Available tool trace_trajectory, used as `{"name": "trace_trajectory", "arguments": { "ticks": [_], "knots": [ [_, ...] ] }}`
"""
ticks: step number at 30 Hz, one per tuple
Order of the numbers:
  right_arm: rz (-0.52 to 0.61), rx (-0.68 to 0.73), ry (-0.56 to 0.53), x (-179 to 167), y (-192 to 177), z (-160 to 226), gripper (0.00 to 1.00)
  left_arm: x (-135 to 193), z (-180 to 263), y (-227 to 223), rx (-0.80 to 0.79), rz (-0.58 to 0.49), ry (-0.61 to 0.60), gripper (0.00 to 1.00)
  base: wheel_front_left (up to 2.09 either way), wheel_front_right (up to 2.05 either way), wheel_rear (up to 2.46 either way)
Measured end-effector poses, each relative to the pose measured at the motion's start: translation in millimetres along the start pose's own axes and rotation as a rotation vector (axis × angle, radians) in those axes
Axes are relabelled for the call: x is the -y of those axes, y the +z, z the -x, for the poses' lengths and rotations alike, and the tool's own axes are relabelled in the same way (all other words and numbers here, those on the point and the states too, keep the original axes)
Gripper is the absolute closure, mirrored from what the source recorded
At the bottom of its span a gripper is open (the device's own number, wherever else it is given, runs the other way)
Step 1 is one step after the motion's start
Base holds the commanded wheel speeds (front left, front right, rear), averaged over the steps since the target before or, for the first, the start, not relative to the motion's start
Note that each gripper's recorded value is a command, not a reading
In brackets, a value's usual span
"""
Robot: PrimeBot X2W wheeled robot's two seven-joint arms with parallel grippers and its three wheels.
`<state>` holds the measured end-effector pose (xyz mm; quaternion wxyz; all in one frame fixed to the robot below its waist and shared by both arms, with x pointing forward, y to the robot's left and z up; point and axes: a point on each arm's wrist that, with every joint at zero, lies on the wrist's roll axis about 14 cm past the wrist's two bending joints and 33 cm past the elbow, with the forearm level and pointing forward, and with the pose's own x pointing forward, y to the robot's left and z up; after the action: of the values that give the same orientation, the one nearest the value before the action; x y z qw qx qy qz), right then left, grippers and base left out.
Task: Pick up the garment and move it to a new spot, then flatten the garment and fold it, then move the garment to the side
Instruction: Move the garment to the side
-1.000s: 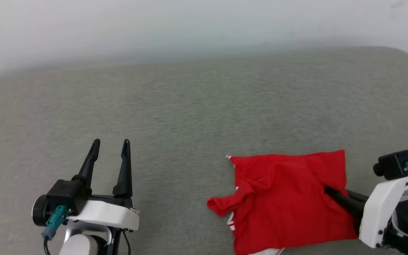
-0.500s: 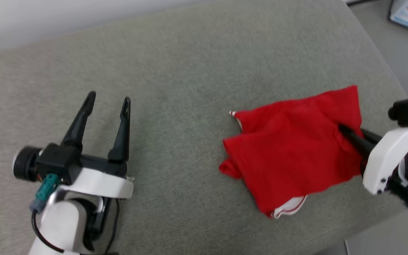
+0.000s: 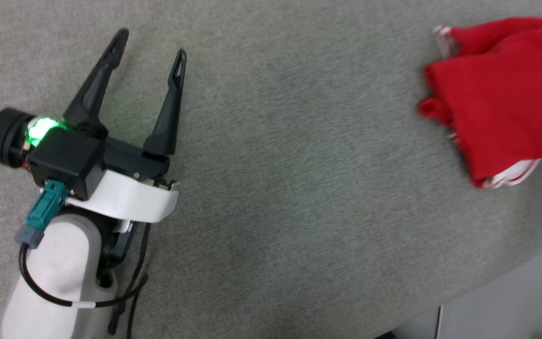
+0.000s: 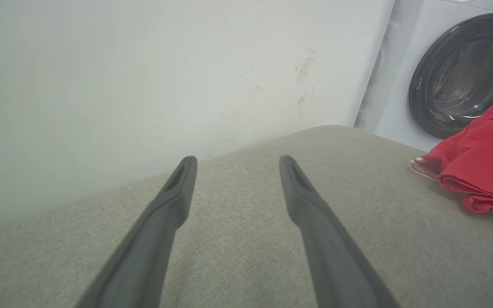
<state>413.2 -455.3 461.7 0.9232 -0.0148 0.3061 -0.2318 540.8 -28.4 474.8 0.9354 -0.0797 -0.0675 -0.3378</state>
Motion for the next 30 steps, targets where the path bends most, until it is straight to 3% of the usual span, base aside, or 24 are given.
{"name": "trace_trajectory", "arguments": {
  "ticks": [7, 8, 9, 10, 11, 23, 30],
  "knots": [
    [0.048, 0.081, -0.091, 19, 17, -34, 1.00, -16, -3, -14, -0.006, -0.007, 0.011, 0.00, 0.00, 0.00, 0.00],
    [0.035, 0.072, -0.093, 19, 12, -39, 0.90, -19, -3, -16, -0.009, -0.008, 0.016, 0.00, 0.00, 0.00, 0.00],
    [0.047, 0.052, -0.097, 19, 4, -44, 0.67, -20, -1, -17, -0.013, -0.009, 0.020, 0.00, 0.00, 0.00, 0.00],
    [0.039, 0.041, -0.104, 20, -3, -47, 0.12, -22, 0, -19, -0.019, -0.009, 0.024, 0.00, 0.00, 0.00, 0.00],
    [0.025, 0.039, -0.110, 21, -8, -50, 0.00, -23, 2, -21, -0.023, -0.010, 0.029, 0.00, 0.00, 0.00, 0.00],
    [0.039, 0.349, -0.254, 67, 35, -26, 0.00, -29, 25, 5, -0.003, -0.015, 0.114, 0.00, 0.00, 0.00, 0.00],
    [0.007, 0.489, -0.177, 41, 47, -1, 0.00, -29, 59, 28, -0.008, -0.010, 0.209, 0.00, 0.00, 0.00, 0.00]
  ]
}}
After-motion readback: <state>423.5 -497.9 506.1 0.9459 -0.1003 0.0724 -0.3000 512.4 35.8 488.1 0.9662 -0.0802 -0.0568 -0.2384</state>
